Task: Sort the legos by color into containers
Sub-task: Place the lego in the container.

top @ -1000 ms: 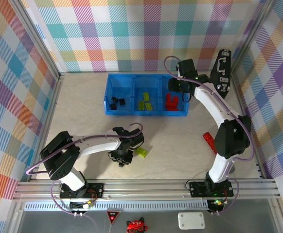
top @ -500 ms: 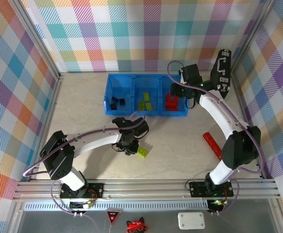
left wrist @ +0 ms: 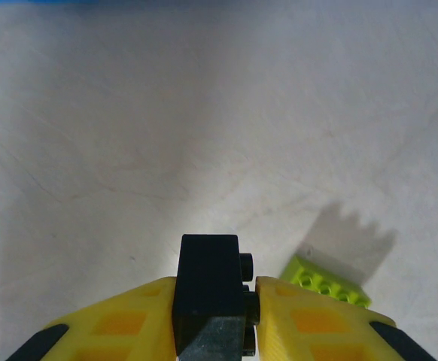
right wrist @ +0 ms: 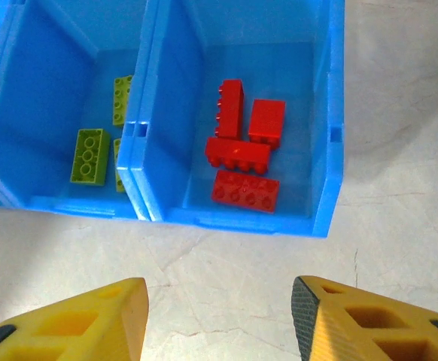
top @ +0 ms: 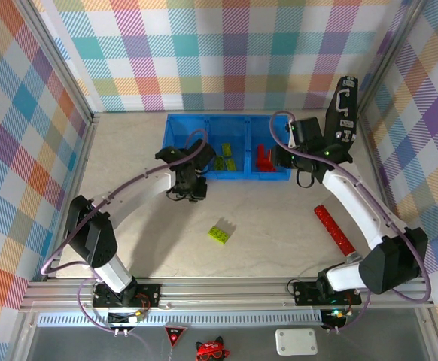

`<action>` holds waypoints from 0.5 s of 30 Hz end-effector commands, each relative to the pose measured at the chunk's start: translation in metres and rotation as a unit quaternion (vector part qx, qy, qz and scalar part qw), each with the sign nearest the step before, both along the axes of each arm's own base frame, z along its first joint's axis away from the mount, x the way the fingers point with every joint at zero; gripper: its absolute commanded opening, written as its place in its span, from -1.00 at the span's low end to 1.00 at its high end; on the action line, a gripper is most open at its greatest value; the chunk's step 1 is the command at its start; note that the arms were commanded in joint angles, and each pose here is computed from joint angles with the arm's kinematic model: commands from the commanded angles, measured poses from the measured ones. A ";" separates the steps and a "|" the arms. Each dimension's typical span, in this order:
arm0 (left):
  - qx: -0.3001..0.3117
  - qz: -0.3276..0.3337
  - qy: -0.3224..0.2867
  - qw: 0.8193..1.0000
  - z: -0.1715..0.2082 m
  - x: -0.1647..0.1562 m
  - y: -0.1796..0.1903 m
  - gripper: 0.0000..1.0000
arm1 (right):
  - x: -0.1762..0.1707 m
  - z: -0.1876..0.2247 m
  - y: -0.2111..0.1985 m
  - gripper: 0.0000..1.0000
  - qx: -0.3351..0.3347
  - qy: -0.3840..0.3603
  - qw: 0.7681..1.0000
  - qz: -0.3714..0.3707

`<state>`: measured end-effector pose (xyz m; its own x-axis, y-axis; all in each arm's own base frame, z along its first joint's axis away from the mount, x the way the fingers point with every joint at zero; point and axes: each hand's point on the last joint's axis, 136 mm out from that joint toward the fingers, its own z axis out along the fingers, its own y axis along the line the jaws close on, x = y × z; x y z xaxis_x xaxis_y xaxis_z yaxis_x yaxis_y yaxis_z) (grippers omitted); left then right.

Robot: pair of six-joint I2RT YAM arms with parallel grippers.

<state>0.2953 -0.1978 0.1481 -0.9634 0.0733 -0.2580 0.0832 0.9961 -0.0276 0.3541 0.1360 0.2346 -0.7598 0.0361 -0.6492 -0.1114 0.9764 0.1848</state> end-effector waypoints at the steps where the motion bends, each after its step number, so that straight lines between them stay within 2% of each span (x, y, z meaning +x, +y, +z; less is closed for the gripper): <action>1: 0.019 0.005 -0.012 1.000 0.011 0.022 0.018 -0.39 | -0.017 0.001 0.006 0.09 0.018 0.011 1.000 0.003; 7: 0.001 0.030 -0.033 0.999 0.023 0.066 0.029 -0.39 | -0.036 -0.005 0.020 0.09 0.023 0.020 0.999 0.013; 15: -0.046 0.058 -0.027 0.997 0.014 0.120 0.033 -0.39 | -0.062 -0.017 0.030 0.08 0.019 0.035 0.999 0.018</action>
